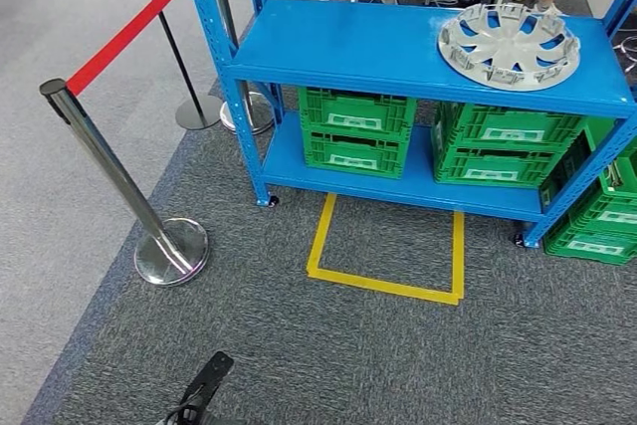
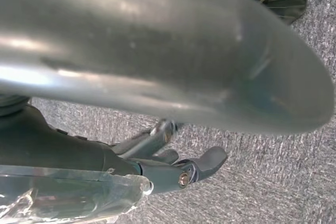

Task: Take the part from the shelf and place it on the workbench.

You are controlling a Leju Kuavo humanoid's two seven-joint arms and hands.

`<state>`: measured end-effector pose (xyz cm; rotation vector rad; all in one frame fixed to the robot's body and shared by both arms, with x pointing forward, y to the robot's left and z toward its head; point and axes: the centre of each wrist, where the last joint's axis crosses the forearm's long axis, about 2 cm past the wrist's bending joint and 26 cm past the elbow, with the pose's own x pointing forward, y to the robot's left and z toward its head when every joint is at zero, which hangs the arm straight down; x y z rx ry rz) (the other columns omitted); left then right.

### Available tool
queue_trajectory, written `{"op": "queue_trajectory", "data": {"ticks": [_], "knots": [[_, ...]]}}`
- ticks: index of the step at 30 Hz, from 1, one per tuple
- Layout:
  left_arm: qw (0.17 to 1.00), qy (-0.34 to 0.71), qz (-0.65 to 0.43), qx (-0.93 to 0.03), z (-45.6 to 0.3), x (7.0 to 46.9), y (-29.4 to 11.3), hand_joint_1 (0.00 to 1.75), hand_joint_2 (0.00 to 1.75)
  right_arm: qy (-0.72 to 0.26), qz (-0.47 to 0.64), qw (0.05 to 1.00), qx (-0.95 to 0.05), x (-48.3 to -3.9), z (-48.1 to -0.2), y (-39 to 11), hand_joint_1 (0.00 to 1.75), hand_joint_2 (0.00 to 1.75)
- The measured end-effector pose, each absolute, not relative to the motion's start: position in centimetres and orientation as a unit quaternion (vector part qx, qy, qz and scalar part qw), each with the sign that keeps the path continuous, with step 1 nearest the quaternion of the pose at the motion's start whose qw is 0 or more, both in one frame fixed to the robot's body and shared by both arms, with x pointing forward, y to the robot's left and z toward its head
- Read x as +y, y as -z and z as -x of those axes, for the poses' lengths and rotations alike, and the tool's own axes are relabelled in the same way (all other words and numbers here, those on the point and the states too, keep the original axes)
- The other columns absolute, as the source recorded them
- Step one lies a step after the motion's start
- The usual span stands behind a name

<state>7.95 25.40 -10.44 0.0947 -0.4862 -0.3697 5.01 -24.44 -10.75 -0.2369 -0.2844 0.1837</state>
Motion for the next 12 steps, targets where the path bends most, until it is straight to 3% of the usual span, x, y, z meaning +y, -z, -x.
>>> {"op": "queue_trajectory", "data": {"ticks": [10,11,12], "knots": [[0.952,0.184,-0.045,-0.239,-7.95,25.39,10.44,0.0,1.75,-0.094,0.118,0.978,-0.142,-24.44,-5.03,10.75,0.0,0.0],[0.953,0.184,-0.045,-0.238,-7.95,25.39,10.44,0.0,1.31,-0.094,0.118,0.978,-0.142,-24.44,-5.03,10.75,0.0,0.0],[0.953,0.184,-0.044,-0.238,-7.95,25.4,10.44,0.0,1.16,-0.094,0.118,0.978,-0.142,-24.44,-5.03,10.75,0.0,0.0]]}}
